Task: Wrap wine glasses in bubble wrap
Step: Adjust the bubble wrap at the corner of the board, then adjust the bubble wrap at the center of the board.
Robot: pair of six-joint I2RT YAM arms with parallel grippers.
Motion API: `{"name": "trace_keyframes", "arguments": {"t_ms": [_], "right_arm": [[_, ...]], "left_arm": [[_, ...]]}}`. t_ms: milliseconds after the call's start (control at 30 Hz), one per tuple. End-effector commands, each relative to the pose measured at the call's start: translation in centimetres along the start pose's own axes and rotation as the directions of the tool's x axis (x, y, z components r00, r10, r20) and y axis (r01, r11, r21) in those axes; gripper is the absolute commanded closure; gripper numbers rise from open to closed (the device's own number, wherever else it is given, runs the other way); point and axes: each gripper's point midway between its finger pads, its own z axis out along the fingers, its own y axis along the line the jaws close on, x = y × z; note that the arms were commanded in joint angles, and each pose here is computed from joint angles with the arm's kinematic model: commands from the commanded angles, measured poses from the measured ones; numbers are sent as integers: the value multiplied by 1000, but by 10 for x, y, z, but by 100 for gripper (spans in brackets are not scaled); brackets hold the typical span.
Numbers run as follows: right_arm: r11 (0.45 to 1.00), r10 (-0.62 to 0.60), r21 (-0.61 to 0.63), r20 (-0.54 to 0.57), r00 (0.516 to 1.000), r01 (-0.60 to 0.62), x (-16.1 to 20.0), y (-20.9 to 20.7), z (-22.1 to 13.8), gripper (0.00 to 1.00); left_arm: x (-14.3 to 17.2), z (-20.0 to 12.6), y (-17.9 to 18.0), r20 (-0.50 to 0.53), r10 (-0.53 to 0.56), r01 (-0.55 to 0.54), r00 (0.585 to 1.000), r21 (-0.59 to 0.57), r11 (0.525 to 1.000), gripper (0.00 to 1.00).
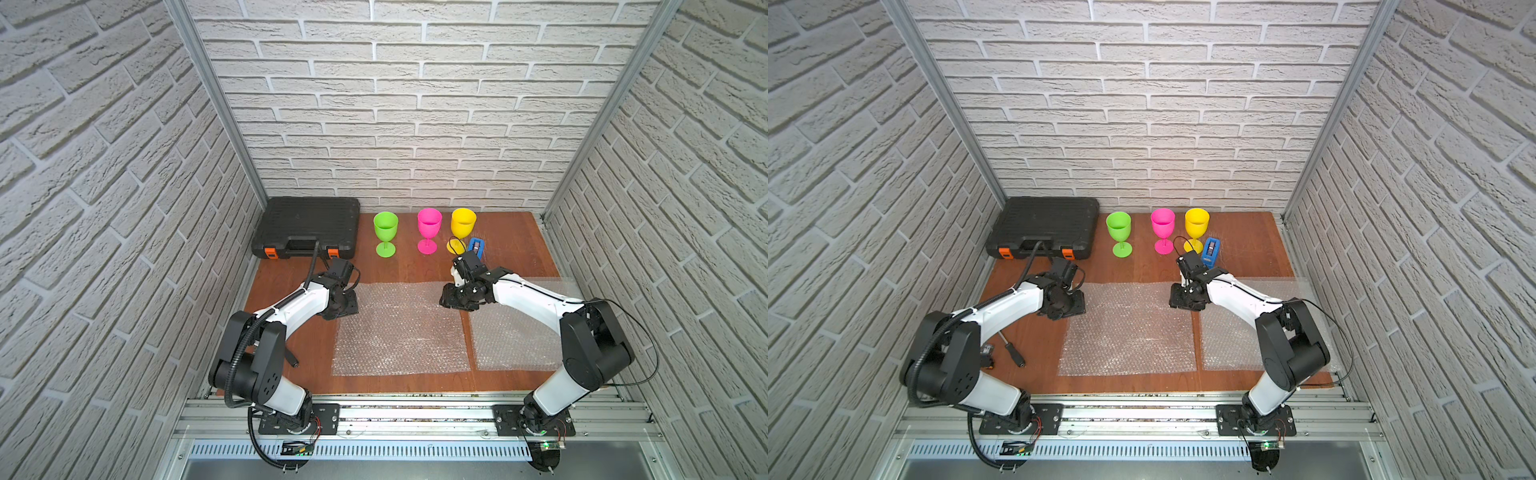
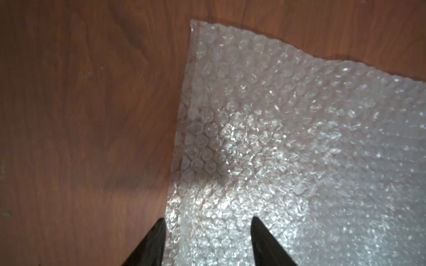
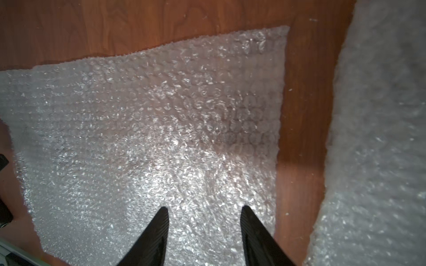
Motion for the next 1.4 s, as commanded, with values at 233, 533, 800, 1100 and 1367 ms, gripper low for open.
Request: {"name": "trace_keyframes", "arguments": {"t_ms": [233,533,800,1100,1367], "right_arm": [[996,39,78,-50,998,-35,4,-43,20,42],[997,7,82,43,999,-11,-15,-48,-5,37],[998,-56,-9,243,968,60,-73,-27,-49,18],[992,-43,-82,482,875,94,-161,-33,-85,9],[973,-177,2,653,737,232,-212,-42,-90,9]], "left_arm": [[1,13,-2,-25,0,0,1000,8,1000,42],[5,18,14,-52,-46,45,998,-14,999,37],[18,33,3,-131,-36,43,991,52,998,36],[18,34,-11,-130,-17,32,991,117,993,36],[6,20,-8,-72,-18,26,997,106,994,36]]}}
